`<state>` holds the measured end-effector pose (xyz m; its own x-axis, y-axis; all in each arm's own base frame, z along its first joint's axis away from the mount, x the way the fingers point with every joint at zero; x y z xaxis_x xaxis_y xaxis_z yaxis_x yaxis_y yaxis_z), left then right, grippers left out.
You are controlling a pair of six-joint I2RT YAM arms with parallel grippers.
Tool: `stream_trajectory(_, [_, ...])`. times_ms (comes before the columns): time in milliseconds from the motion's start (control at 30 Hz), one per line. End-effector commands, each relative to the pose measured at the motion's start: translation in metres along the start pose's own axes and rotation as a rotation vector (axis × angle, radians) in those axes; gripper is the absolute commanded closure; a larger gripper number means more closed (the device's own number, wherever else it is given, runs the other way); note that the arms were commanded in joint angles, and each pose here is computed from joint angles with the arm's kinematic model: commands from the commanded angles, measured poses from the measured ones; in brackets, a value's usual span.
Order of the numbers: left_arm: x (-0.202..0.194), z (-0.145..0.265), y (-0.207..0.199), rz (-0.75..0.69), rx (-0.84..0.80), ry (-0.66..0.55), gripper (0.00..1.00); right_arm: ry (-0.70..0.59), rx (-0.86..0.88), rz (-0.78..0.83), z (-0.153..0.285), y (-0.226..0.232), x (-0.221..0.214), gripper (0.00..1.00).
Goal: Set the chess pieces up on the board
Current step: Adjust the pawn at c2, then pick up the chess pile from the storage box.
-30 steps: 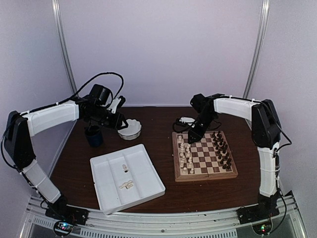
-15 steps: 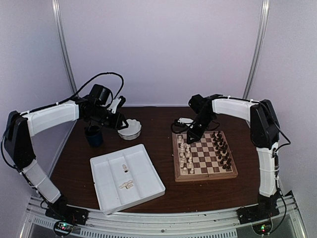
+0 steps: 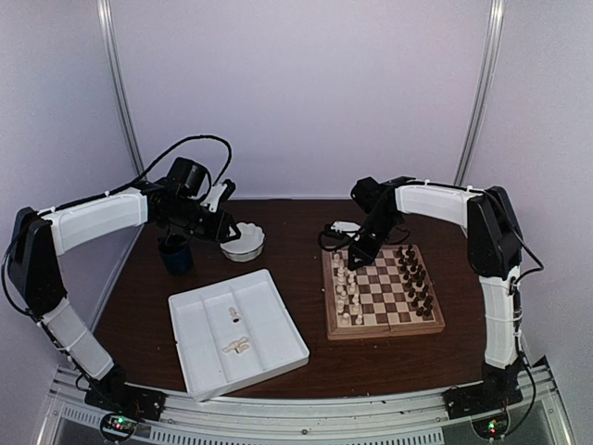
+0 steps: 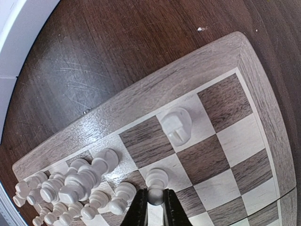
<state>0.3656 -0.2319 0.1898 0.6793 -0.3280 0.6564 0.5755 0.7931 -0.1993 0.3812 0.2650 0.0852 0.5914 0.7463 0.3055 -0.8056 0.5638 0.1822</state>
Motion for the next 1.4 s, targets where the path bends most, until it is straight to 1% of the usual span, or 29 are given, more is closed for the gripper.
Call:
stream_trajectory(0, [0.02,0.013,-0.004,-0.011,-0.014,-0.073,0.64,0.012,-0.03,0.001,-0.001,-0.002,0.002,0.88])
stream_trajectory(233, [0.02,0.013,-0.005,-0.013,-0.016,-0.073,0.64,0.01,-0.033,-0.002,0.0,-0.002,0.002,0.86])
stream_trajectory(400, [0.02,0.013,-0.005,-0.014,-0.019,-0.072,0.65,-0.002,-0.04,-0.003,0.003,-0.001,0.003,0.8])
stream_trajectory(667, [0.019,0.012,-0.006,-0.014,-0.028,-0.067,0.65,-0.015,-0.038,-0.003,0.011,0.003,0.005,0.76])
stream_trajectory(800, [0.019,0.012,-0.006,-0.028,-0.024,-0.061,0.65,-0.045,-0.039,-0.01,0.029,0.009,0.007,0.73])
stream_trajectory(900, [0.01,0.013,-0.01,-0.033,-0.002,-0.016,0.67,-0.079,-0.053,-0.005,0.053,0.014,0.008,0.71])
stream_trajectory(1000, [-0.006,0.017,-0.03,-0.096,0.023,0.059,0.67,-0.137,-0.076,-0.006,0.085,0.017,0.002,0.68])
stream_trajectory(1133, [-0.048,0.025,-0.052,-0.079,-0.006,0.149,0.67,-0.227,-0.067,0.0,0.118,0.026,-0.008,0.65])
stream_trajectory(1233, [-0.076,0.035,-0.066,-0.093,-0.052,0.18,0.66,-0.281,-0.041,0.038,0.13,0.04,-0.015,0.62])
stream_trajectory(1367, [-0.11,0.036,-0.073,-0.101,-0.119,0.217,0.64,-0.331,0.026,0.07,0.141,0.06,-0.017,0.59])
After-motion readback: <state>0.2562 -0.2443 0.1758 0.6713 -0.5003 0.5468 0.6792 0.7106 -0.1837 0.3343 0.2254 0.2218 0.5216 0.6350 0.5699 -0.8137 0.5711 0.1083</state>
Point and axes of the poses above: each gripper's point midway between its finger pads, its own z axis back along the fingers, its own y axis along the line the jaws close on, x = y × z, the point moved 2 cm from there along z, back along the fingers, and after that the axes turned 7 degrees about -z, right-handed, at the moved point
